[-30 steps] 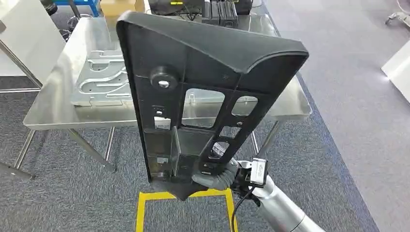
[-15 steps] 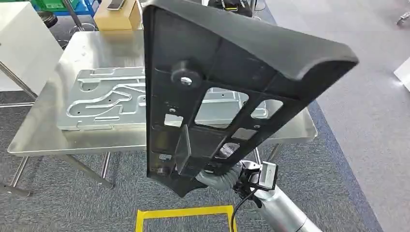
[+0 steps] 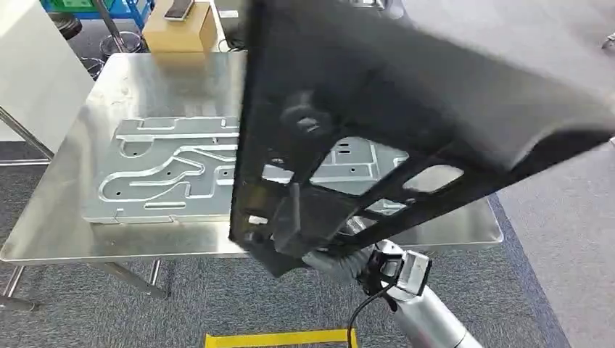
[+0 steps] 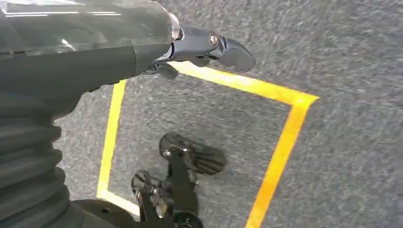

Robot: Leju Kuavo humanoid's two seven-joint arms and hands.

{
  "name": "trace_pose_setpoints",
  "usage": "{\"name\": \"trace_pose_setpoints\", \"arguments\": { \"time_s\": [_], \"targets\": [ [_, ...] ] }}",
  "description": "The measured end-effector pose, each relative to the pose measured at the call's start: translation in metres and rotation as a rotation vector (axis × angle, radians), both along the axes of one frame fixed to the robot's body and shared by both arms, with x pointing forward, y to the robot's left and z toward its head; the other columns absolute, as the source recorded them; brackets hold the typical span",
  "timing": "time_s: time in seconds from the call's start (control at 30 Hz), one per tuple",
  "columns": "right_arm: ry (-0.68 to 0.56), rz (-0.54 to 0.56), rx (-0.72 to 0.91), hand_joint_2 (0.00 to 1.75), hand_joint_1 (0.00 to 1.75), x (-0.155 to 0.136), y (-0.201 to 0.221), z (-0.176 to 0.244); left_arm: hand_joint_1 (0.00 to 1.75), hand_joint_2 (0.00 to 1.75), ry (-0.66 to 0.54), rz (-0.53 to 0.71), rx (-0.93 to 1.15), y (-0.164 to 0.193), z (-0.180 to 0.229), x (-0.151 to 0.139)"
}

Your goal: Take the parts from the cabinet and place them on the table.

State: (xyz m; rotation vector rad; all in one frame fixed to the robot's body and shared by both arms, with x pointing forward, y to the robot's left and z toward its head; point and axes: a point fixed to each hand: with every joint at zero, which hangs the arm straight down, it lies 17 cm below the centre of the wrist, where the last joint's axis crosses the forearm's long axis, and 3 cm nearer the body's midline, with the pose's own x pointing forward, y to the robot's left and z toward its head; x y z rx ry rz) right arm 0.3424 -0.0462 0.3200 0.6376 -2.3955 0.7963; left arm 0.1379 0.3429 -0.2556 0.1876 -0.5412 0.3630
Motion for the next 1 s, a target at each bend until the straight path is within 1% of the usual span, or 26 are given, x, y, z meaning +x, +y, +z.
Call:
{"name": "trace_pose_setpoints", "arguments": {
  "time_s": [0.03, 0.07, 0.13, 0.17, 0.27, 0.3, 0.33, 0.37, 0.4, 0.47, 0.53, 0.63, 0.7, 0.8, 0.9, 0.93, 1.0],
  "targets": [
    [-0.065, -0.12, -0.018, 1.75, 1.73, 0.015, -0.01, 0.007, 0.0, 1.75, -0.003, 0.005, 0.004, 0.001, 0.0, 0.0],
    [-0.164, -0.277, -0.051, 1.75, 1.73, 0.033, -0.022, 0.018, 0.0, 1.75, -0.005, 0.008, 0.007, 0.002, 0.0, -0.001],
    [-0.296, -0.505, -0.095, 1.75, 1.73, 0.064, -0.048, 0.043, 0.0, 1.75, -0.014, 0.006, 0.009, 0.002, 0.001, 0.001],
    [-0.344, -0.624, -0.135, 1.75, 1.73, 0.084, -0.06, 0.052, 0.0, 1.75, -0.023, 0.004, 0.008, 0.001, 0.002, 0.003],
    [-0.428, -1.01, -0.361, 1.75, 1.73, 0.17, -0.103, 0.077, 0.0, 1.75, -0.044, -0.012, 0.008, 0.0, 0.005, 0.009],
    [-0.462, -1.095, -0.426, 1.75, 1.73, 0.19, -0.113, 0.087, 0.0, 1.75, -0.046, -0.017, 0.007, -0.001, 0.005, 0.011],
    [-0.485, -1.179, -0.532, 1.75, 1.73, 0.215, -0.122, 0.087, 0.0, 1.75, -0.047, -0.021, 0.005, -0.002, 0.005, 0.011],
    [-0.525, -1.242, -0.626, 1.75, 1.73, 0.233, -0.123, 0.092, 0.0, 1.75, -0.051, -0.024, 0.002, -0.003, 0.005, 0.012],
    [-0.544, -1.269, -0.702, 1.75, 1.73, 0.246, -0.12, 0.09, 0.0, 1.75, -0.057, -0.024, 0.002, -0.003, 0.006, 0.015],
    [-0.559, -1.277, -0.811, 1.75, 1.73, 0.263, -0.109, 0.079, 0.0, 1.75, -0.069, -0.024, 0.004, -0.002, 0.008, 0.019],
    [-0.554, -1.234, -0.979, 1.75, 1.73, 0.276, -0.085, 0.037, 0.0, 1.75, -0.088, -0.022, 0.004, -0.002, 0.01, 0.021],
    [-0.519, -1.117, -1.128, 1.75, 1.73, 0.277, -0.05, -0.02, 0.0, 1.75, -0.114, -0.017, 0.004, -0.002, 0.012, 0.025],
    [-0.5, -1.055, -1.202, 1.75, 1.73, 0.275, -0.035, -0.052, 0.0, 1.75, -0.123, -0.015, 0.004, -0.002, 0.014, 0.028],
    [-0.48, -1.007, -1.254, 1.75, 1.73, 0.27, -0.026, -0.079, 0.0, 1.75, -0.121, -0.012, 0.005, -0.001, 0.013, 0.024],
    [-0.474, -0.994, -1.282, 1.75, 1.73, 0.272, -0.027, -0.086, 0.0, 1.75, -0.125, -0.012, 0.003, -0.001, 0.013, 0.025],
    [-0.472, -0.991, -1.292, 0.0, 0.0, 0.273, -0.028, -0.088, 0.0, 1.75, -0.125, -0.012, 0.003, -0.001, 0.013, 0.026],
    [-0.448, -0.974, -1.322, 0.0, 0.0, 0.273, -0.032, -0.099, 0.0, 1.75, -0.129, -0.01, 0.002, -0.001, 0.014, 0.026]
  ]
}}
